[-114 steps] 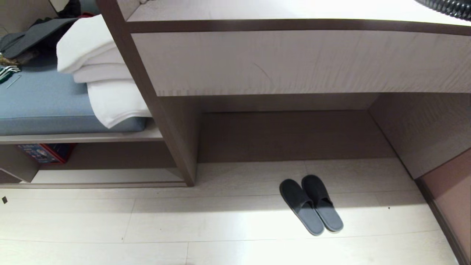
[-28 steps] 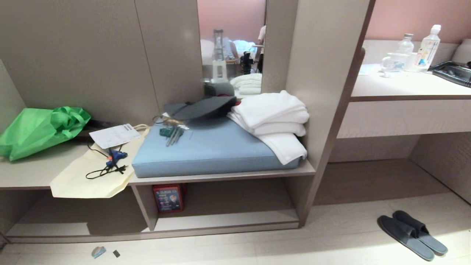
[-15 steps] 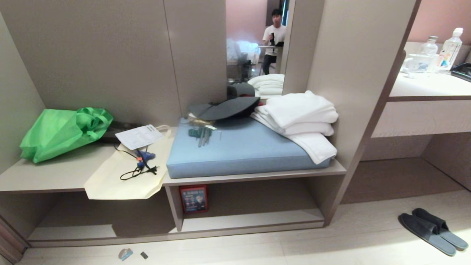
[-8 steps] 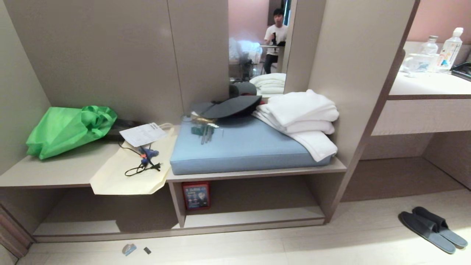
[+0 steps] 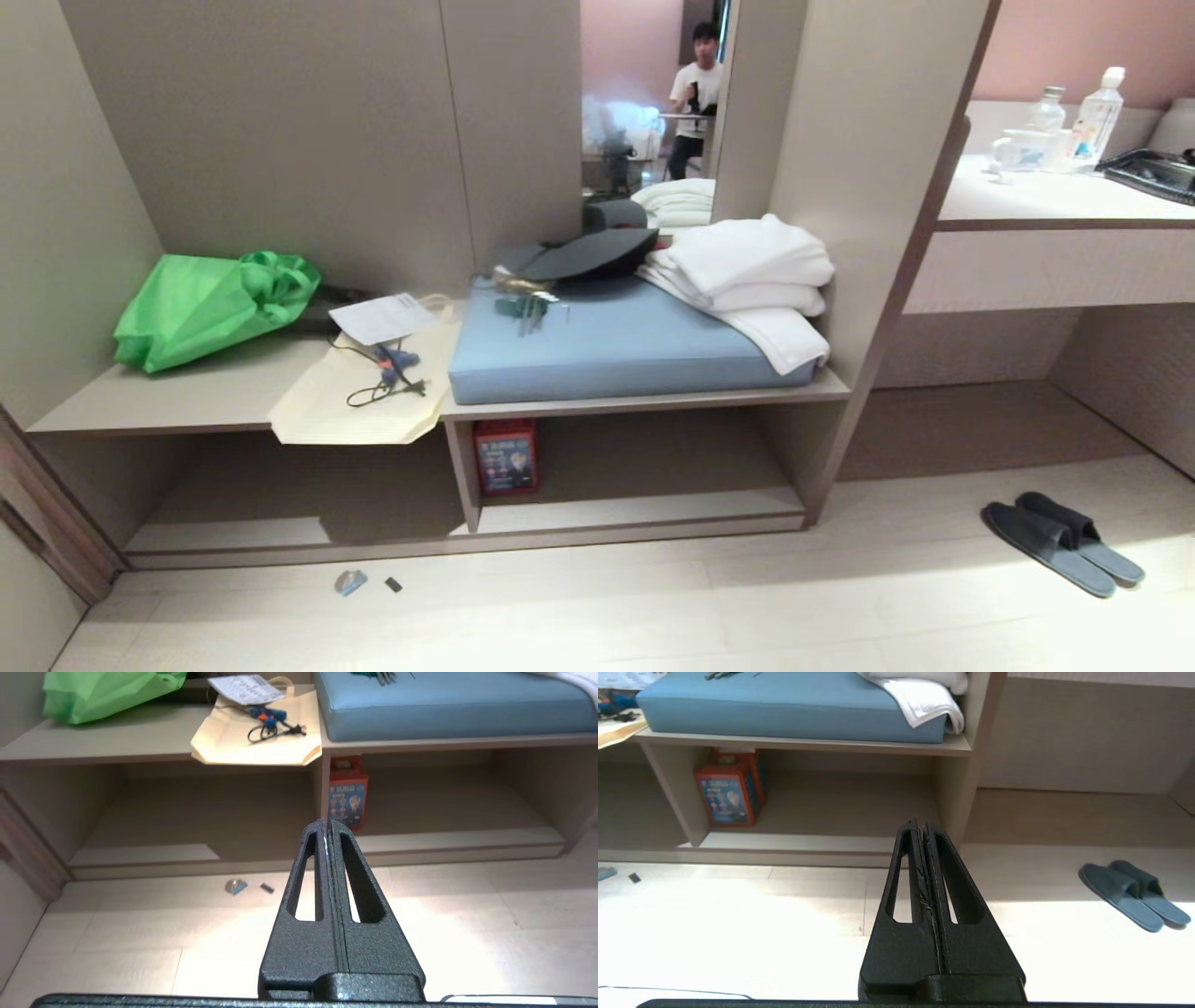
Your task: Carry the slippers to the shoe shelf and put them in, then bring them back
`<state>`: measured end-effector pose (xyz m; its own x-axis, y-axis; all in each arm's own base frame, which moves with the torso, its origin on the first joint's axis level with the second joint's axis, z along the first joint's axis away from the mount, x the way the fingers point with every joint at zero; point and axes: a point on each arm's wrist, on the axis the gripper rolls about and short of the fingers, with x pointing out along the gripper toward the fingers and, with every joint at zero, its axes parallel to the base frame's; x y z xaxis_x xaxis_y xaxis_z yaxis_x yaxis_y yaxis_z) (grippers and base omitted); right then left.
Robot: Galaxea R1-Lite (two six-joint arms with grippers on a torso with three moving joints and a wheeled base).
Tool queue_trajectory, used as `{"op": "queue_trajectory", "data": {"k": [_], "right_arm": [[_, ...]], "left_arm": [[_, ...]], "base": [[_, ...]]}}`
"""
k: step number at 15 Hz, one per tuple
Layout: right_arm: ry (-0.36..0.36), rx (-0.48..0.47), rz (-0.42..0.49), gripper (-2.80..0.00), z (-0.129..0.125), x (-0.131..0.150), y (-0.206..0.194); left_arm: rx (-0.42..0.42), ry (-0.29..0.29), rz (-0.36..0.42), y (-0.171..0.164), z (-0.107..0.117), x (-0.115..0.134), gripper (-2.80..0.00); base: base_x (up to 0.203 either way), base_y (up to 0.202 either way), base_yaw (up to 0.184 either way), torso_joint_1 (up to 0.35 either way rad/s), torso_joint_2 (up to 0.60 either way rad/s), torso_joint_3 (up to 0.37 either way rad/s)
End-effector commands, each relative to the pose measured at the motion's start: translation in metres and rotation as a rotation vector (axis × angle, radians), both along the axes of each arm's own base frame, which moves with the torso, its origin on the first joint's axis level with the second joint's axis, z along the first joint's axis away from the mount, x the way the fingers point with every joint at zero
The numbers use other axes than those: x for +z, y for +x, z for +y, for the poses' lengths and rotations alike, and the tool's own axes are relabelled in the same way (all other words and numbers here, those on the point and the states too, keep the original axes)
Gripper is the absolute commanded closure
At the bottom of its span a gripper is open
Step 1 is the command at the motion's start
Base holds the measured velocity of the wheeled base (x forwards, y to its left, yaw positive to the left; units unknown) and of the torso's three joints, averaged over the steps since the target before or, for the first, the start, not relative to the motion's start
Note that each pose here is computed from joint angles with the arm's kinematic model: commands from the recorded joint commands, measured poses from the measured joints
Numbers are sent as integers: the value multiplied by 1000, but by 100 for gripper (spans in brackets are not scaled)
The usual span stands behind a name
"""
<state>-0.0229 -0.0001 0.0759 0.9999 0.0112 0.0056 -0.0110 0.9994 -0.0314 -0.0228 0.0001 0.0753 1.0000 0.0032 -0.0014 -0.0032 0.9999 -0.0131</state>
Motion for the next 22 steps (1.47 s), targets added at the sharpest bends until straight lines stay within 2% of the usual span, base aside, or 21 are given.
{"op": "queue_trajectory", "data": {"k": [1, 22], "right_arm": [[-1, 1, 2, 0, 0, 0, 0], [1, 1, 1, 0, 0, 0, 0]], "left_arm": [[1, -1, 0, 0, 0, 0, 0], [0, -1, 0, 0, 0, 0, 0]], "base": [[-196, 0, 2, 2, 2, 1], [-196, 0, 2, 2, 3, 2]]}}
